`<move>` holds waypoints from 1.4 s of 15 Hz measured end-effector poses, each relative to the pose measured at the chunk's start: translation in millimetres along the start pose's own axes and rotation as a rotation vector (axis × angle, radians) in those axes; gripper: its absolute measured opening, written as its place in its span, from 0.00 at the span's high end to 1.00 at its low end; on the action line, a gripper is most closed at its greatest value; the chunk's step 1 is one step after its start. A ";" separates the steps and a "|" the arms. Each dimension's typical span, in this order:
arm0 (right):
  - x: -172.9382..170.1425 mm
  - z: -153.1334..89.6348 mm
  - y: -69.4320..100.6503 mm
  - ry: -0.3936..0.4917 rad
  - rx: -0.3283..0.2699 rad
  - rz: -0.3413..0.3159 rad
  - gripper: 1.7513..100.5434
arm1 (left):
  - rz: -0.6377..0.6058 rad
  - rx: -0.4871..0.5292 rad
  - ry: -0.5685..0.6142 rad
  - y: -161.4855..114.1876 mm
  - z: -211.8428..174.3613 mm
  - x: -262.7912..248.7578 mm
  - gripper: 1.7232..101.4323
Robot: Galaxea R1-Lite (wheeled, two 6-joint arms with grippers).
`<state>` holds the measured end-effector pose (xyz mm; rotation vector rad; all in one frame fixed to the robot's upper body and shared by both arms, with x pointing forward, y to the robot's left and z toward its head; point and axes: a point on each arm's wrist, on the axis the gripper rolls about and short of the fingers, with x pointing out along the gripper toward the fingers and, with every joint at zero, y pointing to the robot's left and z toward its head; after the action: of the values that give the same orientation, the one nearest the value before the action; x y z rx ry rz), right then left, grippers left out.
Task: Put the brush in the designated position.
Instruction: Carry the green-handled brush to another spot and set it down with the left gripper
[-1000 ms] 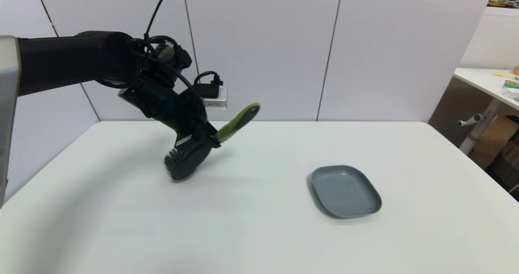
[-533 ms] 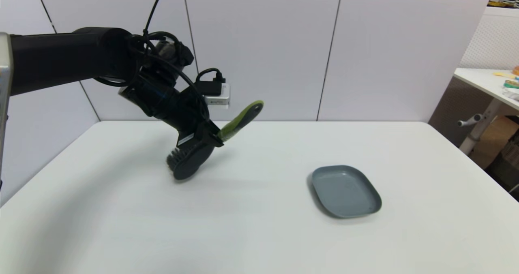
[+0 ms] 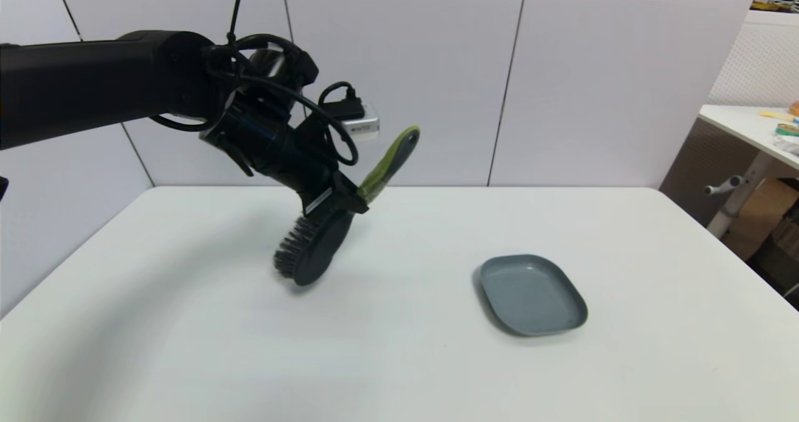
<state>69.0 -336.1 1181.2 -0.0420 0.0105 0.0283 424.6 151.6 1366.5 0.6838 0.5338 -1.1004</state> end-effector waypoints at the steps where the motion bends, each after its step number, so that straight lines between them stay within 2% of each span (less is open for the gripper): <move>1: 0.0 0.0 0.0 0.000 0.000 0.000 0.03 | 0.017 -0.050 -0.014 -4.3 7.8 3.0 0.83; 7: 0.0 0.0 0.0 0.000 0.000 0.000 0.03 | 0.124 -0.351 -0.102 -24.5 43.3 16.8 0.83; 13: 0.0 0.0 0.0 0.000 0.000 0.000 0.03 | 0.098 -0.641 -0.087 -39.0 50.2 27.4 0.83; 17: 0.0 0.0 0.0 0.000 0.000 0.000 0.03 | 0.118 -0.739 -0.046 -38.2 45.1 41.4 0.83; 21: 0.0 0.0 0.0 0.000 0.000 0.000 0.03 | 0.117 -0.820 0.044 -39.6 34.7 56.5 0.83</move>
<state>69.0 -336.0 1181.2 -0.0420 0.0105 0.0285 410.6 79.9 1341.8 0.0166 0.8955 -0.6648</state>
